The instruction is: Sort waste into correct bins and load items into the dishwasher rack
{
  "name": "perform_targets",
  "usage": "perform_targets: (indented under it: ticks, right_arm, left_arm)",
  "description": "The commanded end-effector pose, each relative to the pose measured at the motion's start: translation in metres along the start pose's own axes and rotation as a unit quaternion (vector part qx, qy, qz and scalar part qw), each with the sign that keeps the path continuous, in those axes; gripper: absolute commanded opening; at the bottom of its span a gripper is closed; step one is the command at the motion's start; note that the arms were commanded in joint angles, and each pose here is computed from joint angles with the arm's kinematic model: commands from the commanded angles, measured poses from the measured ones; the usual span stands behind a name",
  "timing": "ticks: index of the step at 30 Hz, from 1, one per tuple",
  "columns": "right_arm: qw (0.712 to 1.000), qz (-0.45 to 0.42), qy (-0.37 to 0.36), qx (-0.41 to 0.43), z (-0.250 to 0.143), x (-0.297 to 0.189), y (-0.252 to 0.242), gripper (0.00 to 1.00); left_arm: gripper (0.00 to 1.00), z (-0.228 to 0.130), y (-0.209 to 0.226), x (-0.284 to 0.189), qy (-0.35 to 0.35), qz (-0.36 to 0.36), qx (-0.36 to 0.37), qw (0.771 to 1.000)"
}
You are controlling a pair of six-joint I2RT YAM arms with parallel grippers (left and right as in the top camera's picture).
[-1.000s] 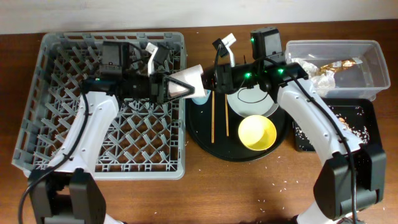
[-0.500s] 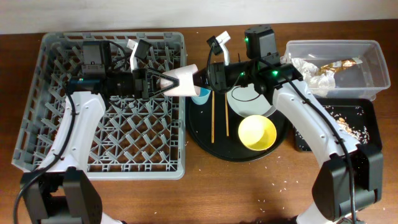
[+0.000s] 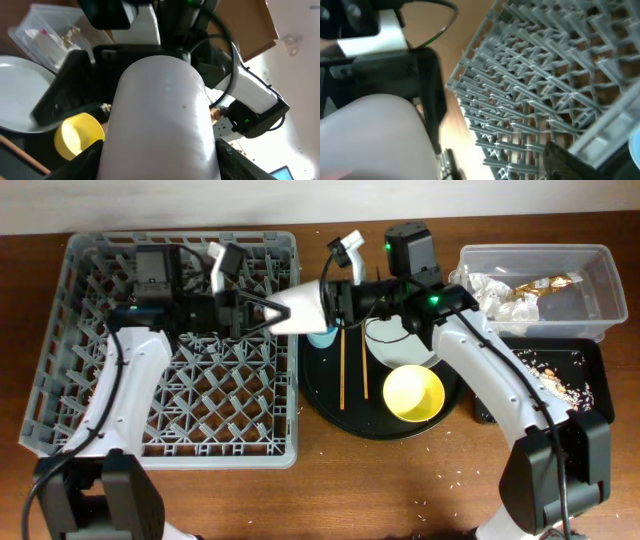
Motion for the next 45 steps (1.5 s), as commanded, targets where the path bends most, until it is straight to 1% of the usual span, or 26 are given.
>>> perform_targets:
  ticks: [1,2,4,5,6,7,9,13,19,21,23,25,26,27,28,29,31,33,35,36,38,39,40,42,44,45]
  right_arm:
    - [0.999,-0.029,-0.030,0.034,0.004,-0.040,-0.032,0.91]
    - [0.997,-0.046,-0.043,0.046,0.005,-0.058,-0.044,1.00]
    - [0.992,-0.093,-0.051,0.073,-0.004,-0.092,-0.065,0.98]
    - [0.983,-0.150,-0.031,0.100,-0.017,-0.102,-0.077,0.99]
    - [0.975,-0.188,-0.015,0.118,-0.024,-0.102,-0.081,0.98]
    - [0.965,-0.225,0.002,0.132,-0.031,-0.100,-0.083,0.98]
    - [0.951,-0.273,0.019,0.146,-0.037,-0.102,-0.088,0.98]
    - [0.945,-0.284,0.041,0.155,-0.045,-0.103,-0.087,0.99]
    - [0.944,-0.283,0.049,0.165,-0.048,-0.103,-0.086,0.99]
    - [0.944,-0.283,0.049,0.165,-0.048,-0.103,-0.086,0.99]
    - [0.944,-0.283,0.049,0.165,-0.048,-0.103,-0.086,0.99]
    - [0.944,-0.283,0.049,0.165,-0.048,-0.103,-0.086,0.99]
    - [0.944,-0.283,0.049,0.165,-0.048,-0.102,-0.086,1.00]
    - [0.944,-0.282,0.050,0.164,-0.048,-0.101,-0.086,1.00]
    - [0.949,-0.277,0.053,0.138,-0.045,-0.093,-0.083,0.97]
    - [0.948,-0.290,0.053,0.121,-0.041,-0.082,-0.080,0.91]
    - [0.930,-0.346,0.032,0.119,-0.033,-0.060,-0.075,0.88]
    - [0.915,-0.392,-0.013,0.097,-0.021,-0.031,-0.065,0.85]
    - [0.897,-0.431,-0.038,0.090,-0.021,-0.001,-0.066,0.75]
    - [0.897,-0.431,-0.034,0.090,-0.024,0.007,-0.070,0.70]
    - [0.897,-0.429,-0.005,0.111,-0.040,0.030,-0.093,0.65]
    - [0.899,-0.421,0.009,0.120,-0.047,0.036,-0.102,0.57]
    - [0.898,-0.421,0.013,0.131,-0.050,0.039,-0.106,0.39]
    - [0.892,-0.433,0.017,0.131,-0.054,0.041,-0.111,0.35]
    - [0.889,-0.436,0.029,0.138,-0.062,0.047,-0.121,0.27]
    - [0.889,-0.436,0.033,0.140,-0.064,0.048,-0.124,0.25]
  left_arm:
    - [0.48,0.009,-0.002,-0.034,-0.044,0.036,0.017,0.998]
    - [0.47,0.012,0.005,-0.042,-0.064,0.089,0.007,0.994]
    - [0.47,0.011,0.013,-0.043,-0.090,0.215,-0.029,0.972]
    - [0.47,0.008,0.009,-0.043,-0.099,0.328,-0.053,0.938]
    - [0.47,0.004,-0.006,-0.042,-0.095,0.448,-0.065,0.886]
    - [0.47,-0.003,-0.025,-0.037,-0.077,0.540,-0.070,0.835]
    - [0.47,-0.026,-0.040,-0.023,-0.015,0.613,-0.088,0.785]
    - [0.47,-0.054,-0.027,0.003,0.085,0.651,-0.128,0.744]
    - [0.47,-0.072,0.027,0.047,0.204,0.647,-0.161,0.717]
    - [0.47,-0.078,0.047,0.049,0.236,0.655,-0.183,0.694]
    - [0.47,-0.082,0.061,0.049,0.254,0.661,-0.195,0.678]
    - [0.47,-0.081,0.062,0.049,0.252,0.665,-0.191,0.676]
    - [0.52,-0.081,0.062,0.049,0.252,0.665,-0.192,0.676]
    - [0.82,-0.081,0.062,0.048,0.253,0.665,-0.192,0.676]
    - [0.99,-0.081,0.062,0.048,0.253,0.668,-0.191,0.673]
    - [0.99,-0.078,0.062,0.049,0.246,0.668,-0.185,0.678]
    - [0.99,-0.063,0.055,0.051,0.217,0.668,-0.171,0.691]
    - [0.99,-0.025,0.033,0.044,0.130,0.671,-0.157,0.713]
    - [0.99,0.007,0.025,0.030,0.042,0.668,-0.140,0.730]
    - [0.99,0.011,0.026,0.027,0.030,0.668,-0.140,0.731]
    - [0.99,0.016,0.029,0.019,0.013,0.669,-0.141,0.729]
    - [0.99,0.017,0.029,0.015,0.008,0.672,-0.143,0.726]
    - [0.99,0.018,0.030,0.012,0.006,0.674,-0.143,0.724]
    - [0.99,0.019,0.030,0.012,0.003,0.674,-0.141,0.725]
    - [0.99,0.019,0.030,0.012,0.003,0.674,-0.141,0.726]
    - [0.99,0.019,0.030,0.012,0.003,0.673,-0.141,0.726]
Point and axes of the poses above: each gripper's point midway between its finger pads, its own x axis out along the fingers, its own y axis along the line the jaws close on, z = x × y, the point moved 10 cm from there along -x, back along the fingers, and after that the axes turned 8 degrees about -x, right-handed, at the moved point
